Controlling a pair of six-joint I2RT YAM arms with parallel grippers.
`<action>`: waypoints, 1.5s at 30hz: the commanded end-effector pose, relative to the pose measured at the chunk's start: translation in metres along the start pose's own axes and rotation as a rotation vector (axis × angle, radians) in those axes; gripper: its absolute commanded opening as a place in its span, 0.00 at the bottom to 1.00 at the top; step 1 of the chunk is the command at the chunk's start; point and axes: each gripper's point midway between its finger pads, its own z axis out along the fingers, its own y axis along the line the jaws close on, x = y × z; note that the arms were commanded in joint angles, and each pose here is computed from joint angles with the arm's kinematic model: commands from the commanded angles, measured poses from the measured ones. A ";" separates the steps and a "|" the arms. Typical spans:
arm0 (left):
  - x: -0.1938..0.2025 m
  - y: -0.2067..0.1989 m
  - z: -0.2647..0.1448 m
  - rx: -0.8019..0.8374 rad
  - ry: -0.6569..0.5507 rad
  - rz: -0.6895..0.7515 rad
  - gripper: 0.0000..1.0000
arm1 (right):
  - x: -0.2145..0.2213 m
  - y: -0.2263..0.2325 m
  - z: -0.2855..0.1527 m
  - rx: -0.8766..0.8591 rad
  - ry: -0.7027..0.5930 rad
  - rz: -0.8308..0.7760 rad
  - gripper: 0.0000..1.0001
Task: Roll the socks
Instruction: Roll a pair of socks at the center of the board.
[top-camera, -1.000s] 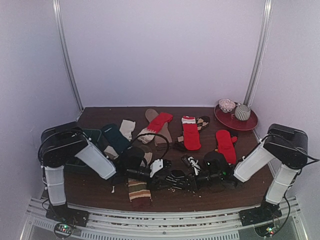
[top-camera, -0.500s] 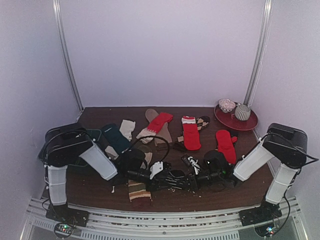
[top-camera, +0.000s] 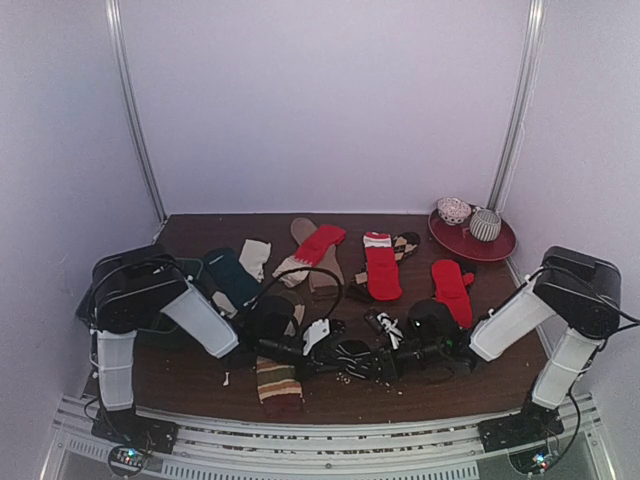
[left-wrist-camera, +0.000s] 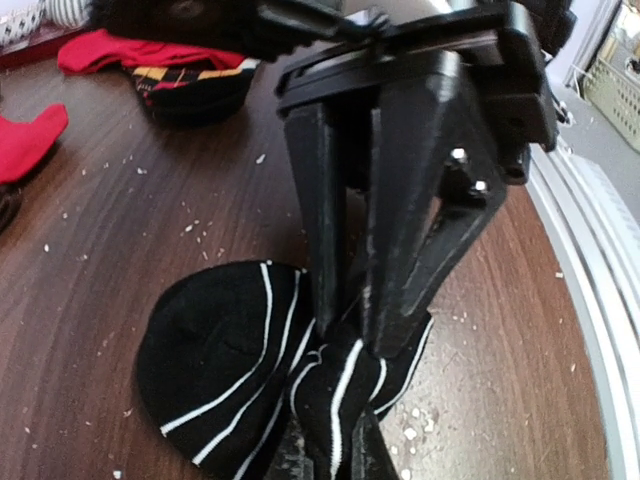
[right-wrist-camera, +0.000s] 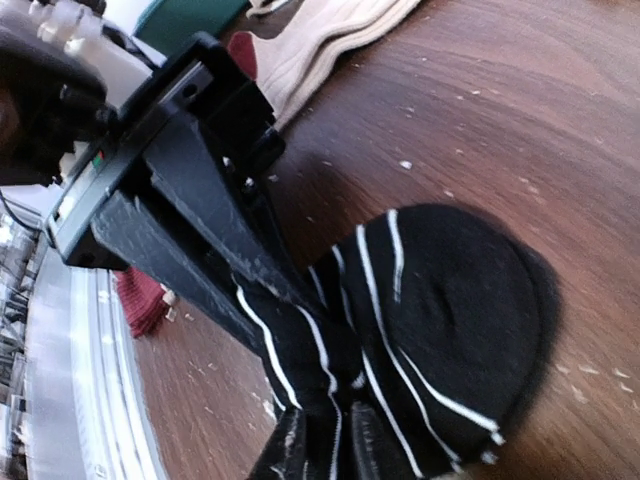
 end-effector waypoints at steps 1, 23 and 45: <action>0.067 -0.003 -0.003 -0.040 0.248 -0.281 0.00 | 0.034 -0.026 -0.024 0.177 0.081 -0.024 0.23; 0.143 -0.036 -0.025 0.016 0.500 -0.588 0.00 | -0.008 0.033 -0.026 0.511 -0.047 -0.970 0.43; 0.140 -0.048 -0.027 0.092 0.489 -0.571 0.00 | 0.020 -0.018 0.002 0.534 0.163 -0.873 0.04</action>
